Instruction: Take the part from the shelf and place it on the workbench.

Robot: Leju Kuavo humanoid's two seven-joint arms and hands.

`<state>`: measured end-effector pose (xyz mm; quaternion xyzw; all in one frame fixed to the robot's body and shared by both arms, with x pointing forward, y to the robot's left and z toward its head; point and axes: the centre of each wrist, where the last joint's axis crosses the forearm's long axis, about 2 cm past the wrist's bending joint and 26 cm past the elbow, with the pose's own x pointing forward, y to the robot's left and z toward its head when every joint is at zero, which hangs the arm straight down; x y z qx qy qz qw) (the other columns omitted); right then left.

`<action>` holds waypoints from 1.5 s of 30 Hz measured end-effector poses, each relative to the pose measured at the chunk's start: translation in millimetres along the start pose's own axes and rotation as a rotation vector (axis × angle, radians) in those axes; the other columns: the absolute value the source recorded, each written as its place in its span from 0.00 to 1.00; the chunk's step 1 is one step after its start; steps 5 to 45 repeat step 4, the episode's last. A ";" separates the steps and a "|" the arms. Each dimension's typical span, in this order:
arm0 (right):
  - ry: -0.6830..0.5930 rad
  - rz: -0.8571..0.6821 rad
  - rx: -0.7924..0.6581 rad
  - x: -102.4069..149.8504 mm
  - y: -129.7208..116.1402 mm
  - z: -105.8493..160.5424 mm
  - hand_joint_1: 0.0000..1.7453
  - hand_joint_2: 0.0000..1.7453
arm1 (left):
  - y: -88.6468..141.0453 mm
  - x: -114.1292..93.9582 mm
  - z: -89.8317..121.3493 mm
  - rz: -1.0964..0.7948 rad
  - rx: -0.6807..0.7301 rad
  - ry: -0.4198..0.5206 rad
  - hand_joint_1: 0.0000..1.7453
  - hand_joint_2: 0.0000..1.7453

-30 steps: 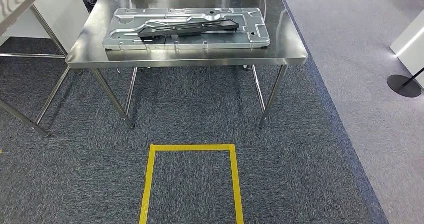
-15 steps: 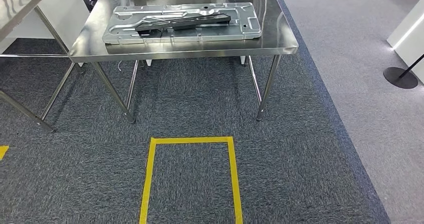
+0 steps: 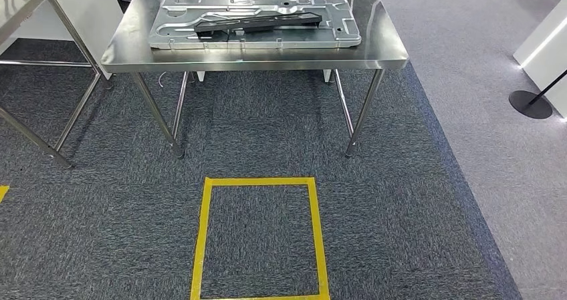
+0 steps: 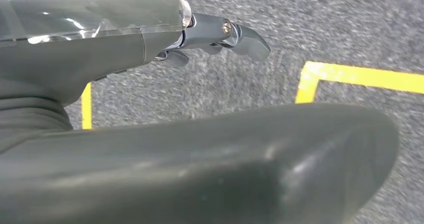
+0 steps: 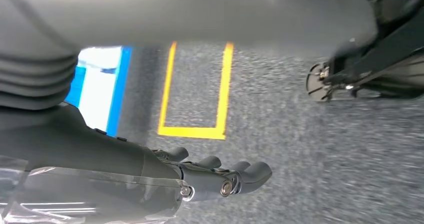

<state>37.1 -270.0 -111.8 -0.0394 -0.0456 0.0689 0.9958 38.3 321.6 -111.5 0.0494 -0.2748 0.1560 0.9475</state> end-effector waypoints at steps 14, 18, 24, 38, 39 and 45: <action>0.022 -0.001 0.000 1.1 0.0 0.0 0.00 0.67 | 0.2 0.6 -0.3 0.000 0.002 0.014 0.00 1.00; 0.022 -0.001 0.000 1.1 0.0 0.0 0.00 0.67 | 0.2 0.6 -0.3 0.000 0.002 0.014 0.00 1.00; 0.022 -0.001 0.000 1.1 0.0 0.0 0.00 0.67 | 0.2 0.6 -0.3 0.000 0.002 0.014 0.00 1.00; 0.022 -0.001 0.000 1.1 0.0 0.0 0.00 0.67 | 0.2 0.6 -0.3 0.000 0.002 0.014 0.00 1.00; 0.022 -0.001 0.000 1.1 0.0 0.0 0.00 0.67 | 0.2 0.6 -0.3 0.000 0.002 0.014 0.00 1.00; 0.022 -0.001 0.000 1.1 0.0 0.0 0.00 0.67 | 0.2 0.6 -0.3 0.000 0.002 0.014 0.00 1.00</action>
